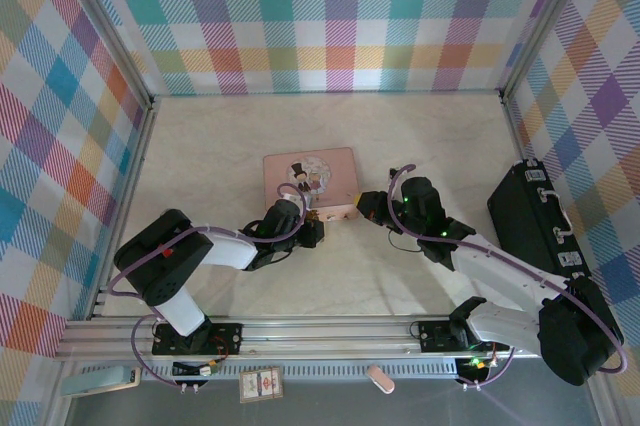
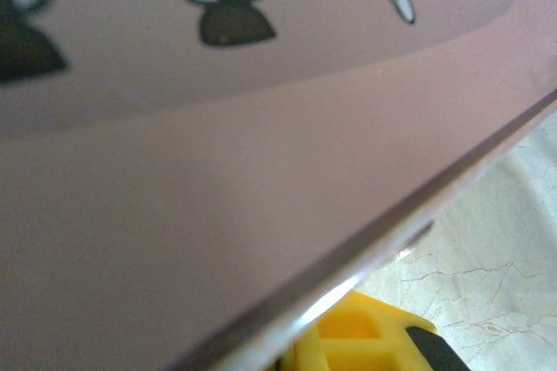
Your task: Unlock the padlock with the key
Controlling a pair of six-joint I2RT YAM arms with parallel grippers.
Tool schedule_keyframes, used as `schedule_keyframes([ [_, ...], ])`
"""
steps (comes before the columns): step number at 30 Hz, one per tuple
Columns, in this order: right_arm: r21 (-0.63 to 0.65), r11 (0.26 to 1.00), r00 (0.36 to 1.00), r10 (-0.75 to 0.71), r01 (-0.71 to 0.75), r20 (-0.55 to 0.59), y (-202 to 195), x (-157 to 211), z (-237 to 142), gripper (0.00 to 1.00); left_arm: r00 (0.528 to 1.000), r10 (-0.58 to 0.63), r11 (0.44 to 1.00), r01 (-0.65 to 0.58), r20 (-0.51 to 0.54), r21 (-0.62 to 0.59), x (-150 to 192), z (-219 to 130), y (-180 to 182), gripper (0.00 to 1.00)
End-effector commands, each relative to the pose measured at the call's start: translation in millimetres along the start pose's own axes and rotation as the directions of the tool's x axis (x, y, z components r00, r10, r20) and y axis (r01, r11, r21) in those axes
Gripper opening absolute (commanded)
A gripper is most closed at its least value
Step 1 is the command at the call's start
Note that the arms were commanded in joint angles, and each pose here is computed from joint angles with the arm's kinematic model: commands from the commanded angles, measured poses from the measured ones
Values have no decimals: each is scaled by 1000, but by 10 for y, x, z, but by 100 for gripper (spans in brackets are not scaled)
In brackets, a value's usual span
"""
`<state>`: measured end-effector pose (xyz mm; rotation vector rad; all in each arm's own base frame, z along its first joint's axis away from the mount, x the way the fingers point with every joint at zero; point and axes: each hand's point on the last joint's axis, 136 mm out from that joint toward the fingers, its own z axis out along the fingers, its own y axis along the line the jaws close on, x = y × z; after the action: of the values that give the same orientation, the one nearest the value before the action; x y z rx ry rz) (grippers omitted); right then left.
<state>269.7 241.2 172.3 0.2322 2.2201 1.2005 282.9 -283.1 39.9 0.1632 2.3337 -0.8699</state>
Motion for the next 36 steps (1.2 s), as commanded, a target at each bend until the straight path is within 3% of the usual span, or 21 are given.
schedule_keyframes([
  [1, 21, 999, 999, 37, -36, -19, -96, 54, 15, 0, 999, -10, 1000, 10, 47, 4, -139, -12, -41, 8],
  [6, 46, 995, 995, 86, -84, -55, -217, 162, 69, 0, 998, -47, 996, 44, 42, 73, -317, 19, -284, 6],
  [14, 69, 988, 983, 146, -139, -109, -412, 349, 163, 0, 979, -191, 977, 182, 70, 111, -579, 50, -361, 3],
  [24, 72, 976, 966, 213, -205, -146, -573, 506, 285, 0, 884, -447, 881, 409, 137, 238, -828, 152, -317, 1],
  [36, 47, 942, 929, 334, -331, -158, -650, 570, 512, 0, 793, -579, 809, 532, 190, 250, -972, 161, -200, 0],
])
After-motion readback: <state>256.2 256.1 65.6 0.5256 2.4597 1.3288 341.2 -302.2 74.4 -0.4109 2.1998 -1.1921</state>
